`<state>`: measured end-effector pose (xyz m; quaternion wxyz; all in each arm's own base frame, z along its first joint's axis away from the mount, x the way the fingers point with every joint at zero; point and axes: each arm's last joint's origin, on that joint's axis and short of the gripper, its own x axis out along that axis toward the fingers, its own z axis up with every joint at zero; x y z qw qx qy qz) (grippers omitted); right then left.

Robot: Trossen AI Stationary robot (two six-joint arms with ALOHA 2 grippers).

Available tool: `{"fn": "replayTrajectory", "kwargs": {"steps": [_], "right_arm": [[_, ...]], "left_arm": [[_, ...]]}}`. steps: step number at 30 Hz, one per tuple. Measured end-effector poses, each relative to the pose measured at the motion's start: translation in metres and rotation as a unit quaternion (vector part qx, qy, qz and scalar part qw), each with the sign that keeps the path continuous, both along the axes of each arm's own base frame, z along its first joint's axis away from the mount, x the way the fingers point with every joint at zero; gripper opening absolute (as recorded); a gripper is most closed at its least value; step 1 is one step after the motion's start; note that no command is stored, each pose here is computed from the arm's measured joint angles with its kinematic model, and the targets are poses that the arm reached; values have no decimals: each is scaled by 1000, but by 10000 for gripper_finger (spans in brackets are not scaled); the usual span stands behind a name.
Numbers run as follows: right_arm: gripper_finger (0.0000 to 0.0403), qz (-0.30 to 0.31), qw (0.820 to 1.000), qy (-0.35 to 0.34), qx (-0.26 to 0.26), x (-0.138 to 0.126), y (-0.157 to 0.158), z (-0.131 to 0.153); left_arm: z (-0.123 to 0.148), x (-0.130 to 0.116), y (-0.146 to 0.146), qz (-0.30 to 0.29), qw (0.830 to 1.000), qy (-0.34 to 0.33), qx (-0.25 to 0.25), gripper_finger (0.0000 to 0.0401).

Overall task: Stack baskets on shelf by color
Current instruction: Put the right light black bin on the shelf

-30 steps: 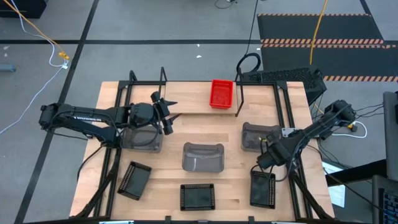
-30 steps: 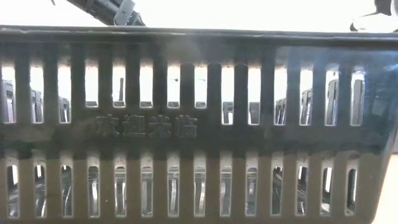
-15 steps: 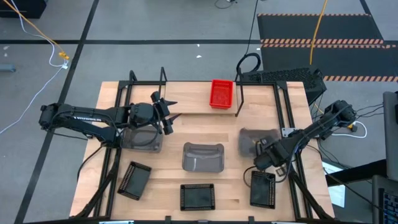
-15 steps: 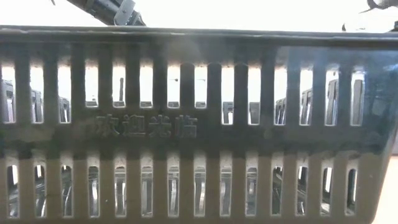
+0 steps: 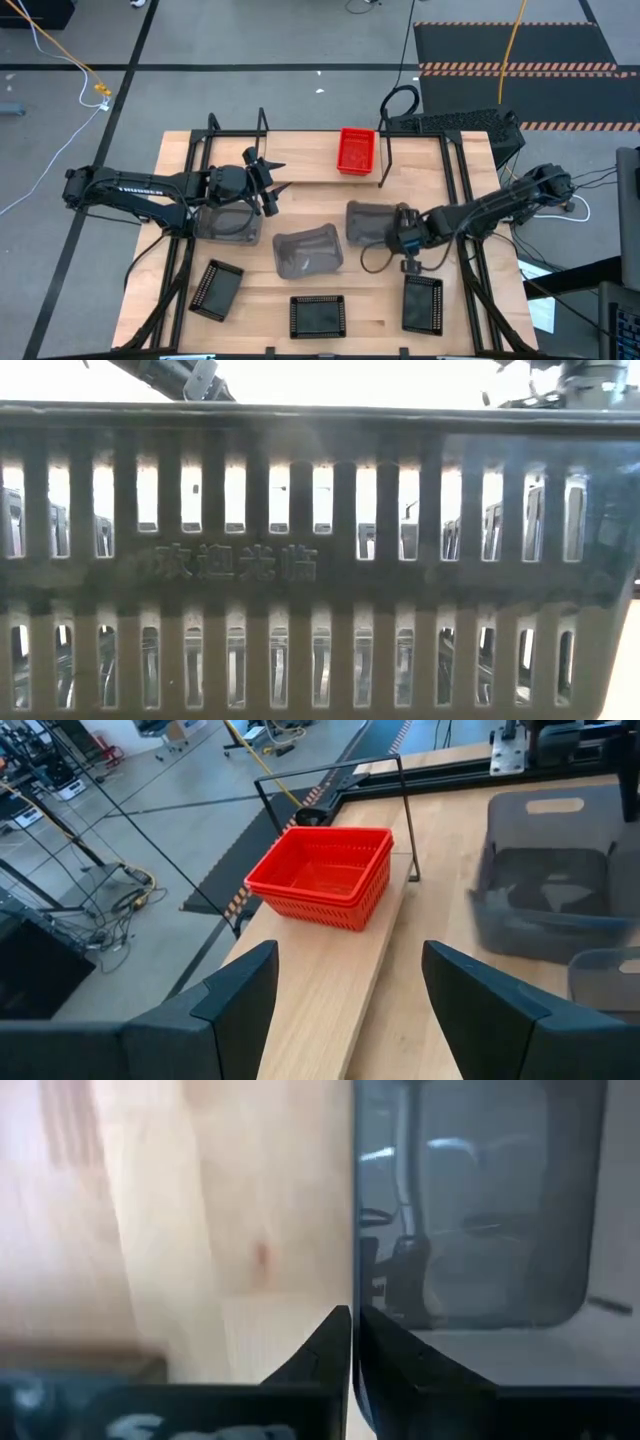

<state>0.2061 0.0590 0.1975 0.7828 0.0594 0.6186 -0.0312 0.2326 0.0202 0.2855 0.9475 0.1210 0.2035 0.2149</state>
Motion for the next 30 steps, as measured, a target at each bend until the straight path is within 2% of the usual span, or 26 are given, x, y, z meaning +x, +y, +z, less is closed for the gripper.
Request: {"fn": "replayTrajectory", "kwargs": {"steps": [3,8,15,20,23,26,30], "right_arm": [[24,-14,1000,4,26,2,-5,0],[67,56,998,-20,24,6,-4,2],[159,207,977,-52,-15,6,-4,8],[194,274,959,-14,-67,-3,-8,26],[192,313,942,38,-118,-10,-13,38],[181,357,912,95,-176,-18,-19,39],[167,401,885,143,-185,-25,-27,31]], "left_arm": [[0,0,0,0,1000,1,0,250],[0,0,0,0,1000,1,0,250],[0,0,0,-1,1000,2,2,250],[0,0,0,0,1000,3,1,250],[-1,0,0,2,1000,3,-4,250],[-2,-1,0,5,1000,6,-11,250],[-5,-2,0,10,1000,17,-24,250]]}}
